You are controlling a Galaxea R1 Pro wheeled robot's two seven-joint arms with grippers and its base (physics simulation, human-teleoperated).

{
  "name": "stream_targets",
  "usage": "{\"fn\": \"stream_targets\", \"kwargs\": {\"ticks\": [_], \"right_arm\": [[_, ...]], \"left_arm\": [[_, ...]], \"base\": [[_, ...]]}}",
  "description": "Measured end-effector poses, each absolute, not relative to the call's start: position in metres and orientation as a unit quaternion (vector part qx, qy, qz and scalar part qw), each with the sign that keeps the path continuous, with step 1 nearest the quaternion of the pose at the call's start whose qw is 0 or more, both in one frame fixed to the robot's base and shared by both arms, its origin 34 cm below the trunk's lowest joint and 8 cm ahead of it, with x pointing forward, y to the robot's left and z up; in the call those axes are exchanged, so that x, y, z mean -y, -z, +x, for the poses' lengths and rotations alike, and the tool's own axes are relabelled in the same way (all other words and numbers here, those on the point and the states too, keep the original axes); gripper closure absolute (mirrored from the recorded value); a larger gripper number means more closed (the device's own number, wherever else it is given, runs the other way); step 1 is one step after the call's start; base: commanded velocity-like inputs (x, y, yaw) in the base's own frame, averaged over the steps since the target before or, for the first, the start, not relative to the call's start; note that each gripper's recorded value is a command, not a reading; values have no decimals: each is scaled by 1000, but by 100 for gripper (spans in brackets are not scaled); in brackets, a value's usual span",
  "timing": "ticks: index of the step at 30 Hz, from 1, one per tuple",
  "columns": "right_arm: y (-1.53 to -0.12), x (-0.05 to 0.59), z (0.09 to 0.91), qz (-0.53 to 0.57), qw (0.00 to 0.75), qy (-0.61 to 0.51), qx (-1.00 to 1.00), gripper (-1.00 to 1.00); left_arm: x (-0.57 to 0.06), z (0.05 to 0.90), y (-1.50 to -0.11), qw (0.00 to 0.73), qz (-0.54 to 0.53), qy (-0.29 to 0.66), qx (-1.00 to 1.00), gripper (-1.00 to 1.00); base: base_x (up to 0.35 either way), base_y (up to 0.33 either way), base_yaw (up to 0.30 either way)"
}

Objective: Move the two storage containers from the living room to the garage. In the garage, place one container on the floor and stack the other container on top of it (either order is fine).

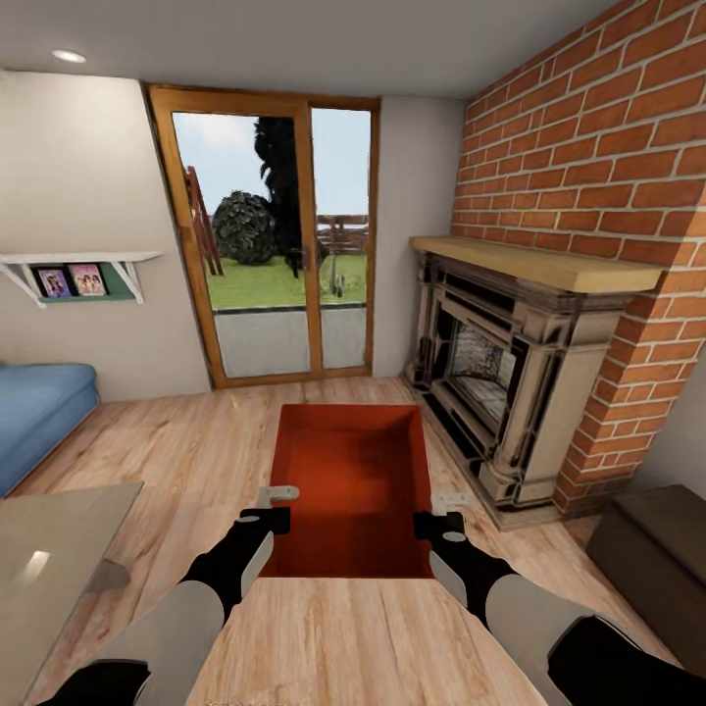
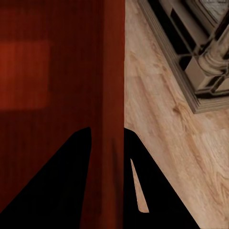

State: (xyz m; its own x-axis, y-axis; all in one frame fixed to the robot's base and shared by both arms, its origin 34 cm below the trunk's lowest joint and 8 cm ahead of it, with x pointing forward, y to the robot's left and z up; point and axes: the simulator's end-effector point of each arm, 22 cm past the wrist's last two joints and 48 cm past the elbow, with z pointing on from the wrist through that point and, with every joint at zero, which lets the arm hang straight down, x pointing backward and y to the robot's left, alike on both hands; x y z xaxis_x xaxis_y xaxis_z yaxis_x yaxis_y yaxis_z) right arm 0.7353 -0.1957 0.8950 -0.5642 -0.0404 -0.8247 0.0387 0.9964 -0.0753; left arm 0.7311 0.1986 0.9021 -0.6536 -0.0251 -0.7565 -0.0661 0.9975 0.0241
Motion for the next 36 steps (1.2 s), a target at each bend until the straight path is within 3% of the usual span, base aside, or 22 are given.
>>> {"fn": "stream_targets", "kwargs": {"ticks": [36], "right_arm": [[-895,196,735,-1,466,43,-884,100]], "left_arm": [[-199,731,-901,415,-25,-25,-909,100]], "base": [[0,0,300]]}}
